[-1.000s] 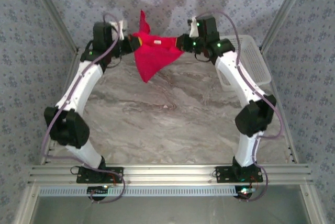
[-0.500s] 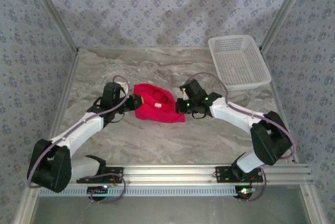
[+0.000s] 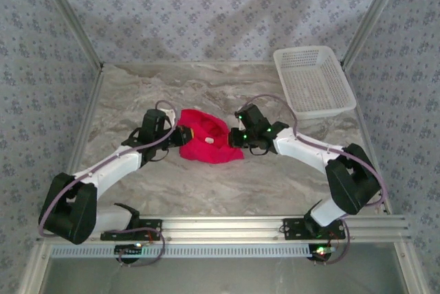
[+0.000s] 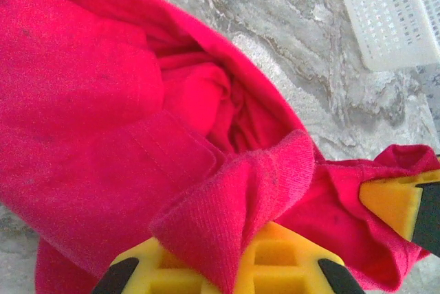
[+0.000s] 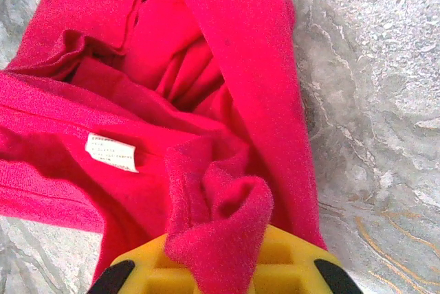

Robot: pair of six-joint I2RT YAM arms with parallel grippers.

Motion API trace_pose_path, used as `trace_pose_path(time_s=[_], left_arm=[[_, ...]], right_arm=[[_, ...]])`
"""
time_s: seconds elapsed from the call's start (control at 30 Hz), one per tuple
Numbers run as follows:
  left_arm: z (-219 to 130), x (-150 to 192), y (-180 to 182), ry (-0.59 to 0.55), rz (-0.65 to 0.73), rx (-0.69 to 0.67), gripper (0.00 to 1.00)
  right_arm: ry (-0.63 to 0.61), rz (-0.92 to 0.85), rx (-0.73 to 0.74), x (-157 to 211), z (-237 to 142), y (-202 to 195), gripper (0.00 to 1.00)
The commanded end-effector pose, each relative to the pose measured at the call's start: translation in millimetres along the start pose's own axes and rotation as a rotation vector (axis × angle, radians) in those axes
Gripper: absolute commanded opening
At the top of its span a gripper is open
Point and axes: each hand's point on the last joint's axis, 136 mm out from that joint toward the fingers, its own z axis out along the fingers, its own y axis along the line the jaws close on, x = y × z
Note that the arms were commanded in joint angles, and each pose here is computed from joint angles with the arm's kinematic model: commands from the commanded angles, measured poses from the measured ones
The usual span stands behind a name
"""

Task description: Fold the inside-out t-shirt

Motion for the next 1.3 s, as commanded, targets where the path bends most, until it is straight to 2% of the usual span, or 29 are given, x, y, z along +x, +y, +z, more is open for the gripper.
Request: trace_pose_path(time_s=[0.0, 0.23, 0.53, 0.63, 0.87, 1.03, 1.27], left_arm=[[-4.6, 2.0, -0.4, -0.021, 0.004, 0.004, 0.00], [-7.9, 3.5, 4.8, -0.031, 0.010, -0.023, 0.00], [-2.9, 21.8, 15.4, -0.001, -0.021, -0.025, 0.00], [-5.0, 36.6, 19.6, 0.021, -0.026, -0.031, 0.00], [-13.1, 97.6, 40.3, 0.070, -0.026, -0.099, 0.00], [-19.1, 113.9, 59.1, 0.067, -0.037, -0.160, 0.00], [-22.9, 108.8, 60.9, 0.043, -0.024, -0.179, 0.00]], right_arm=[[0.006, 0.014, 0.006, 0.6, 3.6, -0.5, 0.00], [0.000, 0.008, 0.001, -8.2, 3.4, 4.6, 0.00], [0.041, 0.018, 0.007, 7.7, 11.6, 0.1, 0.00], [0.065, 0.010, 0.011, 20.0, 14.8, -1.2, 0.00], [0.134, 0.002, 0.036, 54.2, 26.5, -3.3, 0.00], [0.129, -0.013, 0.028, 48.5, 28.4, 5.2, 0.00], [0.129, -0.106, -0.004, 32.4, 24.8, 35.1, 0.00]])
